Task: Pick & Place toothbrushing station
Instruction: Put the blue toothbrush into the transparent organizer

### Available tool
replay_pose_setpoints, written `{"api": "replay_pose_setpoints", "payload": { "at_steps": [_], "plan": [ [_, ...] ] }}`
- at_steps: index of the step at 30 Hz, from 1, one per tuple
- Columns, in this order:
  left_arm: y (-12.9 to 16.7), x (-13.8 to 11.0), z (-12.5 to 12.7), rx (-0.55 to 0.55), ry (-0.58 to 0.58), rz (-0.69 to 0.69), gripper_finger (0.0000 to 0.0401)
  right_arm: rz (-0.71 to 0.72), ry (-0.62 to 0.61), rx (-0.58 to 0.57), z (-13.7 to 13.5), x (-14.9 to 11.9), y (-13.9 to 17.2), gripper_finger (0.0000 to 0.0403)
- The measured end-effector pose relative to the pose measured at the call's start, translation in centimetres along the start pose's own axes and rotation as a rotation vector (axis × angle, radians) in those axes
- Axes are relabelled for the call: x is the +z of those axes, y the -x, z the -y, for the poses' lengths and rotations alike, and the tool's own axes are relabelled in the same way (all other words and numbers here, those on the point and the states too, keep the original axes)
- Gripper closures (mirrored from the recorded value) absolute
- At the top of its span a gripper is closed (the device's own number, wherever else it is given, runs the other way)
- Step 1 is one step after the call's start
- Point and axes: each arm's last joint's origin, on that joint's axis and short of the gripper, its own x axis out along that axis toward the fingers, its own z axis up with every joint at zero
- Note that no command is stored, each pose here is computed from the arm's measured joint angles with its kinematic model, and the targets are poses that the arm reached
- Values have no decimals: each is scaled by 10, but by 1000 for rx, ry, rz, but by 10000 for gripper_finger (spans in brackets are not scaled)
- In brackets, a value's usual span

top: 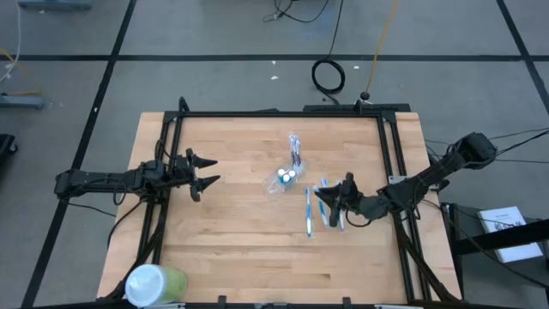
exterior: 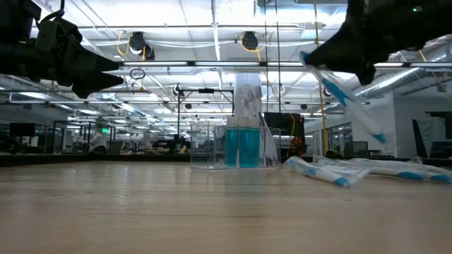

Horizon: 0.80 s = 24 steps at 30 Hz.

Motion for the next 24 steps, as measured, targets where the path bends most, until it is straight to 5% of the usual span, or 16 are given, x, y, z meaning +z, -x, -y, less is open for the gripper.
{"api": "replay_pose_setpoints", "payload": {
  "at_steps": [9,24],
  "plan": [
    [0,0,0,0,0,0,118,129,104,-41,7,13,-23,354],
    [0,0,0,0,0,0,118,325,109,238,28,36,-60,354]
  ]
}}
